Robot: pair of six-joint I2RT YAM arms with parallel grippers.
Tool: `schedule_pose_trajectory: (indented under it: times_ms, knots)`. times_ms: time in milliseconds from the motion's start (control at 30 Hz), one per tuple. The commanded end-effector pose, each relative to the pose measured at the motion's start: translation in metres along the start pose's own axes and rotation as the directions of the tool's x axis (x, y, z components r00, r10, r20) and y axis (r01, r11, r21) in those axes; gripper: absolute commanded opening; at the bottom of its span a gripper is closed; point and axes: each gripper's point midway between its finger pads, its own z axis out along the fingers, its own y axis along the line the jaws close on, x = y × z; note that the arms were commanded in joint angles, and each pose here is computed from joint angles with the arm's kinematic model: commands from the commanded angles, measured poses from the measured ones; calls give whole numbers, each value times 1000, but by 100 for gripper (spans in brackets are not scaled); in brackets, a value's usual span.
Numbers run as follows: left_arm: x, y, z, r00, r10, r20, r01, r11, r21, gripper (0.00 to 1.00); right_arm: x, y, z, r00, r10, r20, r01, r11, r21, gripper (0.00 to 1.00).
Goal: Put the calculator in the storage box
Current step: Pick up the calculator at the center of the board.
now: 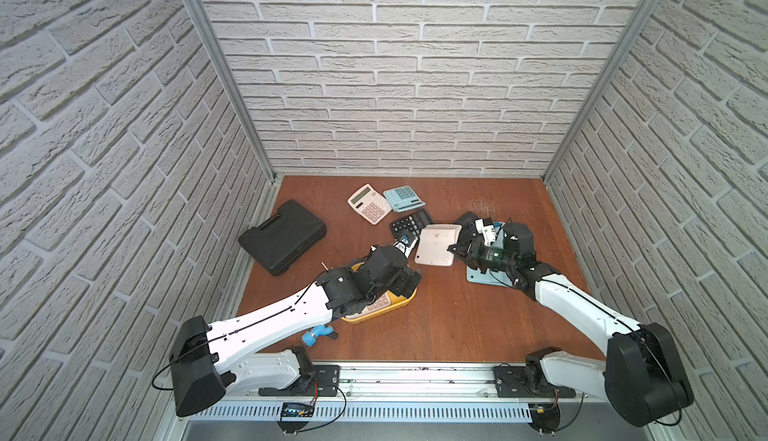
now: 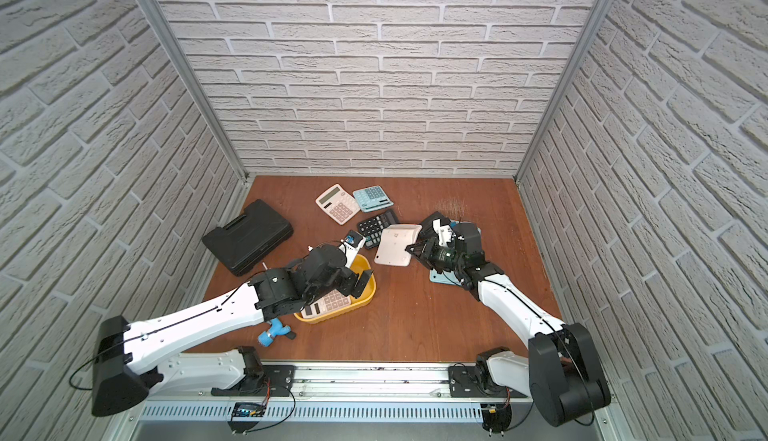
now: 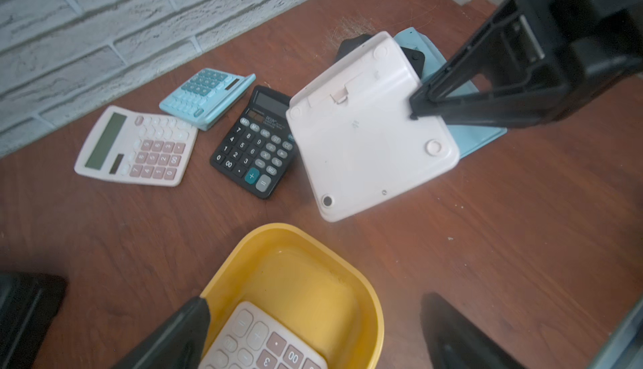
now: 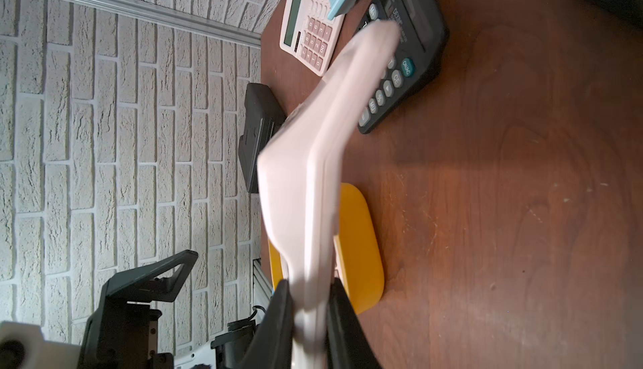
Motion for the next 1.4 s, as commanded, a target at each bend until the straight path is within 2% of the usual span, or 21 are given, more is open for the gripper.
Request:
schedule_pose_trajectory:
  times_ms: [0, 200, 400, 533, 800, 900, 1033, 1267, 1367]
  knots:
    - [-27, -7, 0, 986, 133, 97, -128, 990, -51, 98, 18, -2, -16, 995, 29, -100, -19, 994, 103, 3]
    - [-31, -38, 10, 920, 371, 130, -362, 928, -90, 98, 18, 23, -35, 989, 73, -127, -53, 987, 153, 3]
    - [-32, -49, 28, 876, 476, 81, -464, 876, -132, 98, 20, 32, -47, 983, 140, -117, -115, 975, 192, 3]
    - [-33, -56, 40, 846, 531, 50, -519, 841, -155, 94, 24, 31, -48, 972, 192, -132, -163, 965, 207, 3]
    - [-37, -67, 61, 800, 599, 4, -588, 786, -191, 71, 28, 32, -46, 957, 251, -147, -219, 954, 206, 3]
    - [-38, -71, 66, 794, 609, -2, -597, 778, -193, 62, 28, 31, -45, 952, 269, -146, -237, 949, 208, 3]
    - [-40, -77, 70, 784, 621, 0, -609, 768, -201, 54, 29, 32, -42, 944, 292, -154, -259, 944, 204, 3]
    - [-43, -76, 74, 777, 629, -15, -615, 754, -231, 29, 29, 33, -39, 938, 311, -155, -280, 940, 195, 3]
    - [-46, -75, 73, 779, 627, -10, -610, 755, -240, 23, 28, 36, -38, 938, 310, -156, -280, 942, 184, 3]
